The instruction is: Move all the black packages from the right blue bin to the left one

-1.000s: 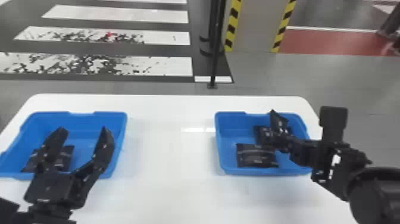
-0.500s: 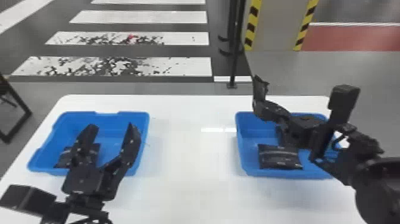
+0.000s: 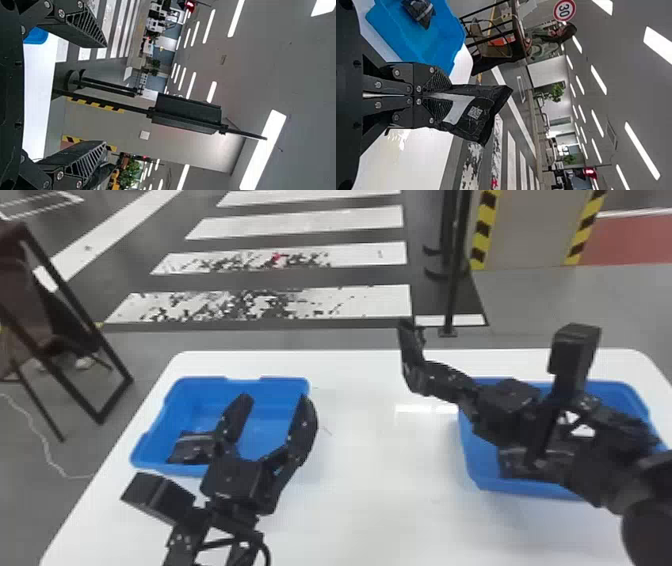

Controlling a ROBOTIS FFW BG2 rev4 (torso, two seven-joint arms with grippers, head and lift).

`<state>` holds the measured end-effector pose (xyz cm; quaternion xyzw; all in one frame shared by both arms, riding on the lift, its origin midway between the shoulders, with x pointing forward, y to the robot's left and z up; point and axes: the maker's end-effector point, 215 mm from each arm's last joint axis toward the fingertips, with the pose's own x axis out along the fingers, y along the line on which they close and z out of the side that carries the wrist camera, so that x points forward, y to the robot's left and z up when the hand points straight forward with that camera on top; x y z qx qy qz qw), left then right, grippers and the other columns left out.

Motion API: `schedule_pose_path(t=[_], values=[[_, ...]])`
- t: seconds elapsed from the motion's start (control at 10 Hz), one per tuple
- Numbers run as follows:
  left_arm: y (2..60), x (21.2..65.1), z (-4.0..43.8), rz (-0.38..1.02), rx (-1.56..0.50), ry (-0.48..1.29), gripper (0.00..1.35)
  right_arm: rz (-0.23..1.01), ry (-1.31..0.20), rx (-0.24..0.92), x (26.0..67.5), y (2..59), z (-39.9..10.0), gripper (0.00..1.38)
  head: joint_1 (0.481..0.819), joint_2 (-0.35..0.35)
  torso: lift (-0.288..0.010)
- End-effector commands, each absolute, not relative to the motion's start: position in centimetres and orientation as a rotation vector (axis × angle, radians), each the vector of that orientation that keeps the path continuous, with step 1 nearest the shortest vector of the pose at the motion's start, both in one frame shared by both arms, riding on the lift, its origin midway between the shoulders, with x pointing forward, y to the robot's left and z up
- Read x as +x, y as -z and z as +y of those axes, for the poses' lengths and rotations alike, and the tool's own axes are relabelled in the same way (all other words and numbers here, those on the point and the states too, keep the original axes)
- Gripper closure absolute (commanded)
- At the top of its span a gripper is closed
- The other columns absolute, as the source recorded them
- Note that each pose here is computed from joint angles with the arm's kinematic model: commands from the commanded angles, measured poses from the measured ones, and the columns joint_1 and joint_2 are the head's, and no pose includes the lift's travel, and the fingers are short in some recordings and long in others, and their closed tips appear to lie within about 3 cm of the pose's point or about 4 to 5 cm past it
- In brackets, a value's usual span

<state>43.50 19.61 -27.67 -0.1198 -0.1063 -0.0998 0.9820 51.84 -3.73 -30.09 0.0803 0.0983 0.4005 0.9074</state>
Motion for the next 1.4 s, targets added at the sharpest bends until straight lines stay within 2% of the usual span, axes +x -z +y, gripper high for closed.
schedule_pose_path(t=[0.0, 0.3, 0.7, 1.0, 1.3], values=[[28.1, 43.8, 19.0, -0.192, -0.243, 0.222, 0.18, 0.211, -0.872, 0.163, 50.7, 30.3, -1.4, 1.14, 0.695, 0.179, -0.140], [29.0, 44.6, 17.5, -0.136, -0.254, 0.273, 0.18, 0.228, -0.933, 0.160, 48.9, 30.9, 2.0, 1.14, 0.695, 0.211, -0.140], [32.0, 46.6, 16.9, 0.018, -0.265, 0.319, 0.18, 0.225, -0.966, 0.172, 46.9, 31.2, 4.5, 1.14, 0.695, 0.233, -0.140], [30.4, 47.3, 18.6, -0.029, -0.297, 0.293, 0.18, 0.244, -0.983, 0.176, 45.7, 32.0, 5.6, 1.14, 0.695, 0.268, -0.140], [29.0, 46.9, 16.5, -0.032, -0.360, 0.342, 0.18, 0.261, -1.006, 0.174, 45.1, 32.8, 6.7, 1.14, 0.695, 0.284, -0.140]])
